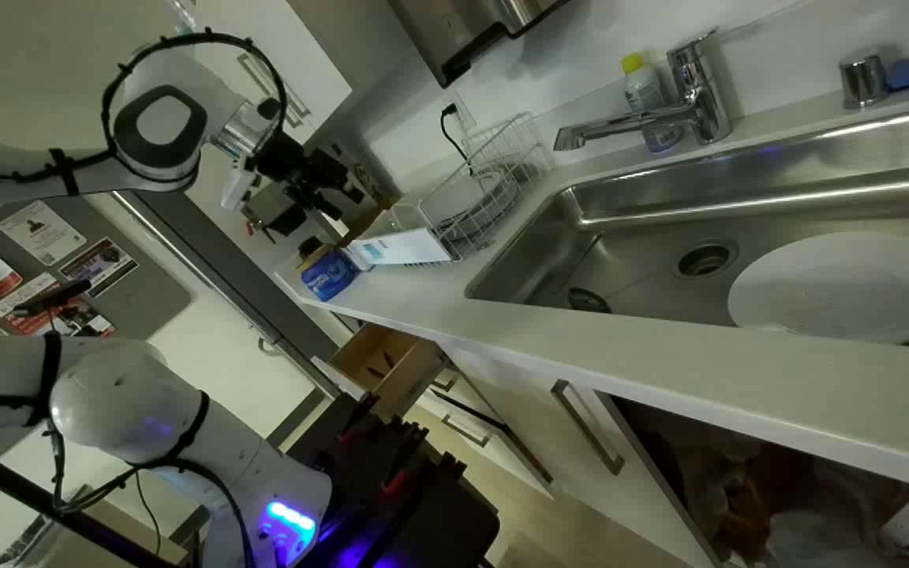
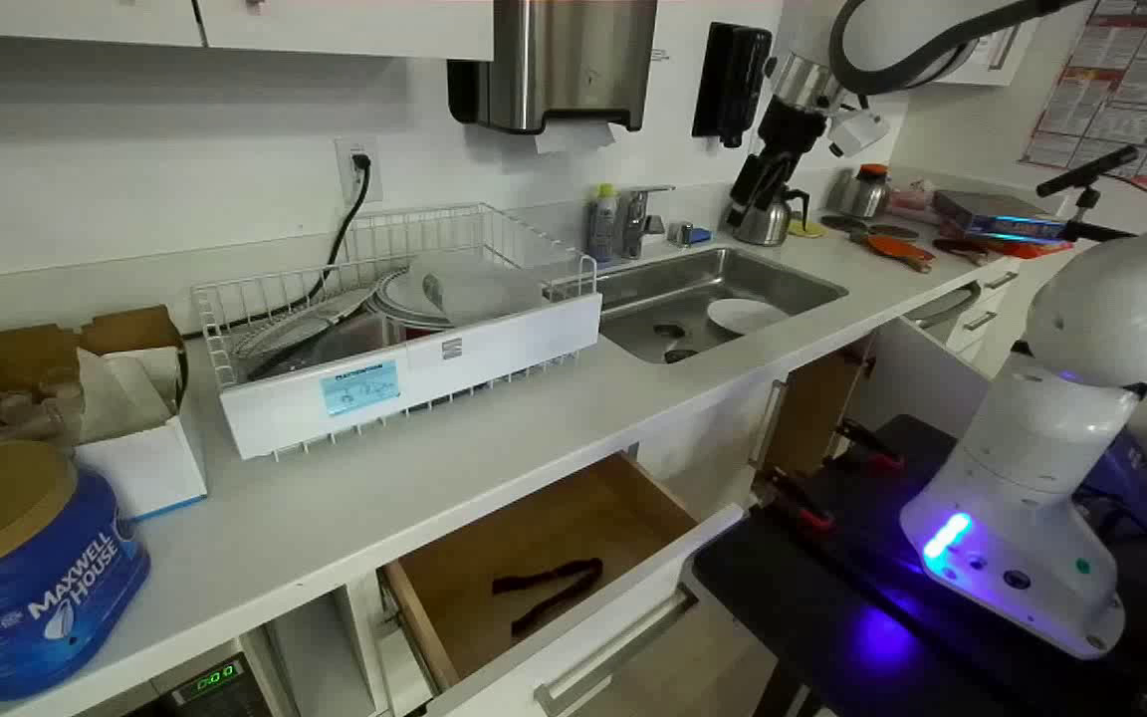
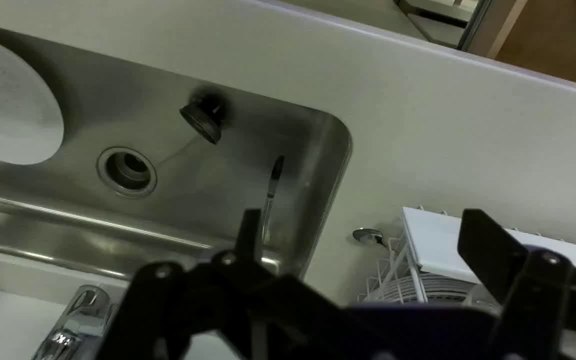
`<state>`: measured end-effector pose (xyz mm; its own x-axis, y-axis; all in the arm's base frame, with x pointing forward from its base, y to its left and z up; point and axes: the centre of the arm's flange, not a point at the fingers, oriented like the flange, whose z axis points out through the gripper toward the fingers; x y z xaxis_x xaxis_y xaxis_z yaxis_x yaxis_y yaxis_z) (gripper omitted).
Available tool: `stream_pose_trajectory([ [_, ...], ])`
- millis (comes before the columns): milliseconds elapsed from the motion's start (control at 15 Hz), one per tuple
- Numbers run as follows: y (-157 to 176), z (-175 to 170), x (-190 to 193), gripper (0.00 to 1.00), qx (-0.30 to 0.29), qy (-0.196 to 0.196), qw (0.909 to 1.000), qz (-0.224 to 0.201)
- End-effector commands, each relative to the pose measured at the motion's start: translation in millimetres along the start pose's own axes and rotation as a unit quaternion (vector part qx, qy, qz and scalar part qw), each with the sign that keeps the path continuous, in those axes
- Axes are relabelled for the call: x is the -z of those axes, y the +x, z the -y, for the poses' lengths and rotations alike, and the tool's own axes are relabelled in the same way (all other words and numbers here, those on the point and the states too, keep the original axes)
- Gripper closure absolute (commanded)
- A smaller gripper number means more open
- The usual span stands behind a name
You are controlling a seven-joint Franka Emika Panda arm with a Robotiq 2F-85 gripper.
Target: Put the plug on the sink drain
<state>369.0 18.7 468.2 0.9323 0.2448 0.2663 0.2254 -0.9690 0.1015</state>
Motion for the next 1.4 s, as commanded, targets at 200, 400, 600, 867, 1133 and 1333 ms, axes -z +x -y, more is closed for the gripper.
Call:
stream_pose_trajectory([
  [200, 0.0, 0.0, 0.0, 0.0, 0.0, 0.0, 1.0, 0.0],
  [400, 0.0, 0.0, 0.0, 0.0, 0.0, 0.0, 1.0, 0.0],
  [600, 27.3, -27.1, -1.8, 0.0, -0.028, -0.024, 0.9991, -0.018],
  [867, 55.5, -86.1, -21.3, 0.0, -0.047, -0.04, 0.9978, -0.023],
  [1133, 65.1, -155.1, -60.8, 0.0, -0.082, -0.022, 0.9964, 0.007],
  [1333, 62.5, -203.1, -93.4, 0.0, -0.101, 0.012, 0.9941, 0.039],
])
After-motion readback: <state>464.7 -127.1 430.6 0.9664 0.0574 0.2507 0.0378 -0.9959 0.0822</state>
